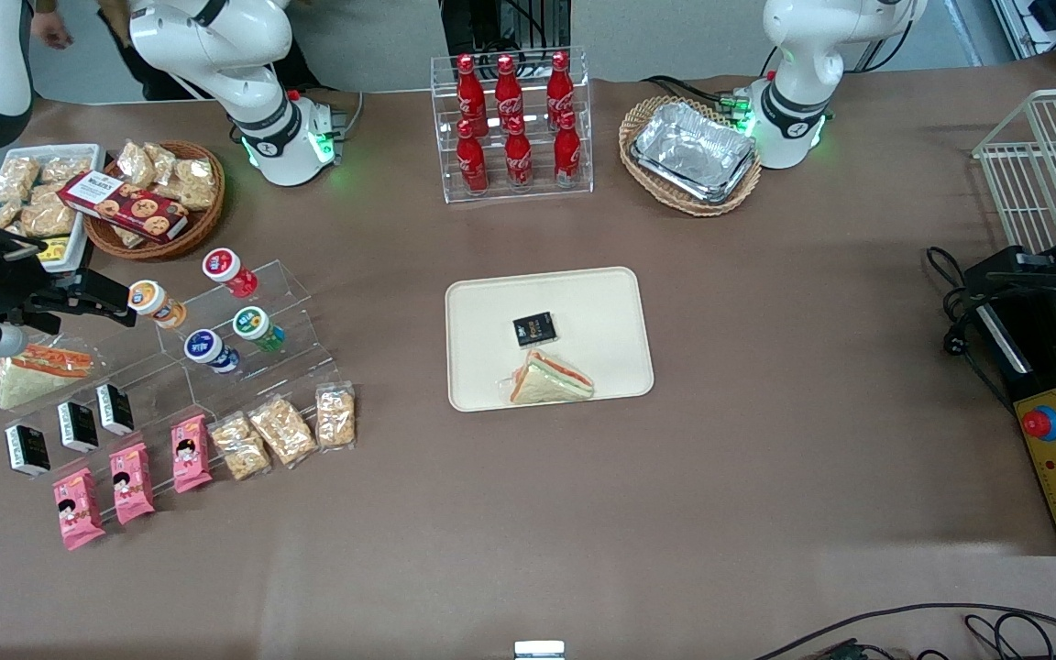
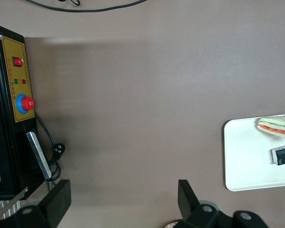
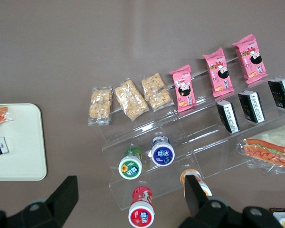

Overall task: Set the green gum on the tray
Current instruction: 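Move the right gripper over the gum bottles on the acrylic rack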

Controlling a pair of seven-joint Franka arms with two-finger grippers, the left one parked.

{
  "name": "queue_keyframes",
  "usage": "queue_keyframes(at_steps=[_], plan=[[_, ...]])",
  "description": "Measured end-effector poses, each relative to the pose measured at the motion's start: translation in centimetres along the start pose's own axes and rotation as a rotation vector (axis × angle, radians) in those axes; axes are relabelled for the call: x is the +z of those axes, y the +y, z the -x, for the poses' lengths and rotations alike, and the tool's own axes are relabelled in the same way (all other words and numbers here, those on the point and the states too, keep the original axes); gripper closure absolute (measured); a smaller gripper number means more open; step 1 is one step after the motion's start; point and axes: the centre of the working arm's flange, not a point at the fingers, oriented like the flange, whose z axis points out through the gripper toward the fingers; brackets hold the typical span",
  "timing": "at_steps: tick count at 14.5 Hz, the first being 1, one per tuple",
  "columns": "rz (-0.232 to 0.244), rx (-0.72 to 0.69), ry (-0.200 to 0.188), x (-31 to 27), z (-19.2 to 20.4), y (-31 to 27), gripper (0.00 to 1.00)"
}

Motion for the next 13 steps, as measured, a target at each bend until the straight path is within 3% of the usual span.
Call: queue_keyframes(at_steps=[6, 9, 13], plan=[[0.000, -0.004, -0.001, 0.0, 0.0, -0.1, 0.00], [-0.001, -0.101, -0.008, 0.3, 0.0, -0.3, 0.00], [-0.008, -0.215, -0.055, 1.9, 0.4, -0.5, 0.00]])
